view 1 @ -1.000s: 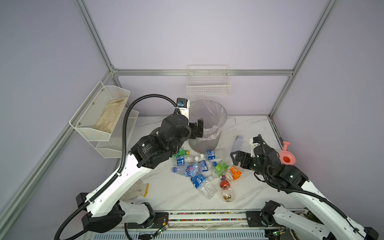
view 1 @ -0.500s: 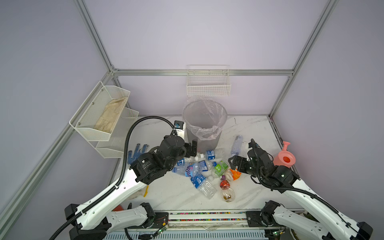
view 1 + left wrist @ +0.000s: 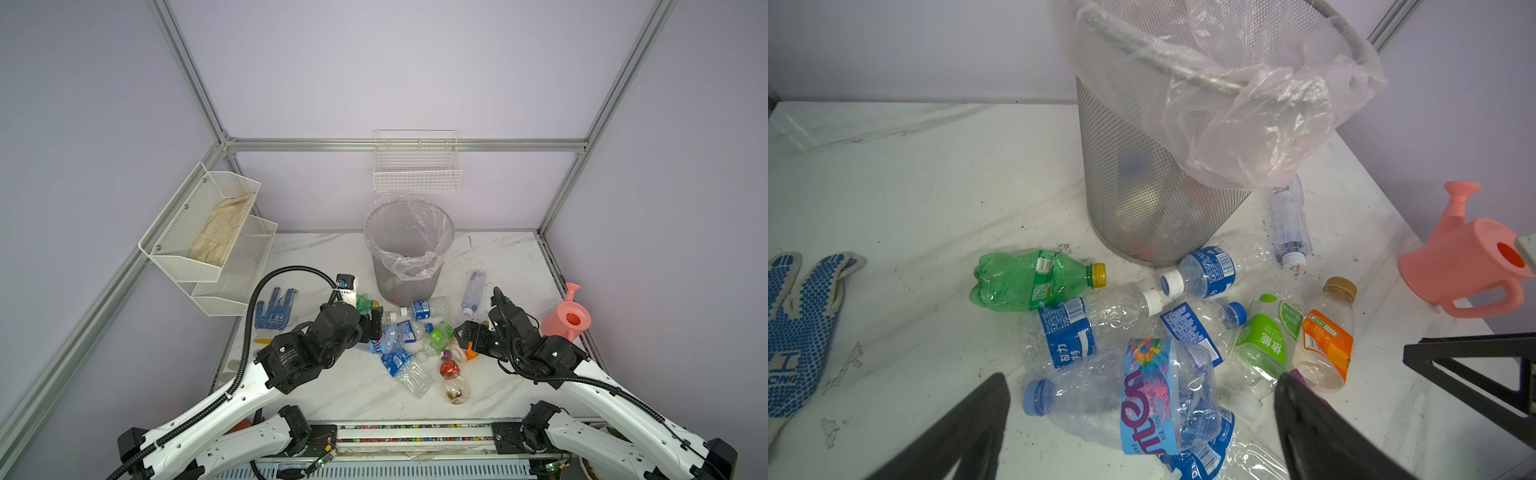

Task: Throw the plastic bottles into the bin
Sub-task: 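Move the left gripper over the bottles nearer the robot while the right gripper hovers, then lower the right gripper onto the purple-capped red-labelled bottle and close it, then lift the purple-capped bottle with the right gripper and carry it over the bin, then open the right gripper over the bin to drop the bottle, then draw the right gripper back from the bin while the left gripper lowers toward the pile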

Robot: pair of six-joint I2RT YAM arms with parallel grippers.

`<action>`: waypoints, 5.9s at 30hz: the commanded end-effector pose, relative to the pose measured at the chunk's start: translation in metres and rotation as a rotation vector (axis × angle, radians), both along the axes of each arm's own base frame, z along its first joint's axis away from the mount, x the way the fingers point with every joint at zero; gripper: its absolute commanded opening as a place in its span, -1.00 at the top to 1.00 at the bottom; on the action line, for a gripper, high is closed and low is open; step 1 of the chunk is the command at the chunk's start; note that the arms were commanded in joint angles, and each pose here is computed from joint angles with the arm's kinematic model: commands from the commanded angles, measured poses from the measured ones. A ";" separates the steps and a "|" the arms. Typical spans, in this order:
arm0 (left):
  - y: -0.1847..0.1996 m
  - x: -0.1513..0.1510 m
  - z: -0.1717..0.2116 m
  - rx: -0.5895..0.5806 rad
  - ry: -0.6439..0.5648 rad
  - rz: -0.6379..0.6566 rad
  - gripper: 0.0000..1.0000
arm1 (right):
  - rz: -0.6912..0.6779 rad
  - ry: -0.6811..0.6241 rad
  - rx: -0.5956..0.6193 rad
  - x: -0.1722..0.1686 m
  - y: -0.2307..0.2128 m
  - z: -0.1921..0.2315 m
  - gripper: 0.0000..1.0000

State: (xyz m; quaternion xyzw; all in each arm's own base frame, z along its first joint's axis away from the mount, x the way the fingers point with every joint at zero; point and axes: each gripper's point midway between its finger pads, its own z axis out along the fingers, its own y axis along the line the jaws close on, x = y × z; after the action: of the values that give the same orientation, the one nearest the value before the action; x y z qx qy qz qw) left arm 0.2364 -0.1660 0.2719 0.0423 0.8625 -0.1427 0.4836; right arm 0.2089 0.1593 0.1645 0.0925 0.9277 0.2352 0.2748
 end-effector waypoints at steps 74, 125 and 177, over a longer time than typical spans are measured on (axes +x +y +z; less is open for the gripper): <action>0.044 -0.048 -0.058 -0.186 0.131 0.084 -0.81 | 0.052 -0.420 -0.416 -0.028 0.119 0.158 -0.14; 0.028 -0.047 -0.007 -0.263 0.096 0.018 -0.80 | 0.042 -0.595 -0.257 0.135 0.125 0.295 -0.15; -0.016 -0.050 -0.120 -0.697 0.480 0.219 -1.00 | 0.053 -0.396 -0.073 0.094 0.059 0.209 -0.95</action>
State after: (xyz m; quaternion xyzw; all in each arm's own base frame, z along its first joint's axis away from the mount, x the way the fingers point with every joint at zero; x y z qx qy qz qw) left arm 0.1829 -0.1786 0.1535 -0.1905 0.8816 -0.3324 0.2756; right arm 0.3054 0.2195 0.3658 0.0000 0.8747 0.2043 0.4395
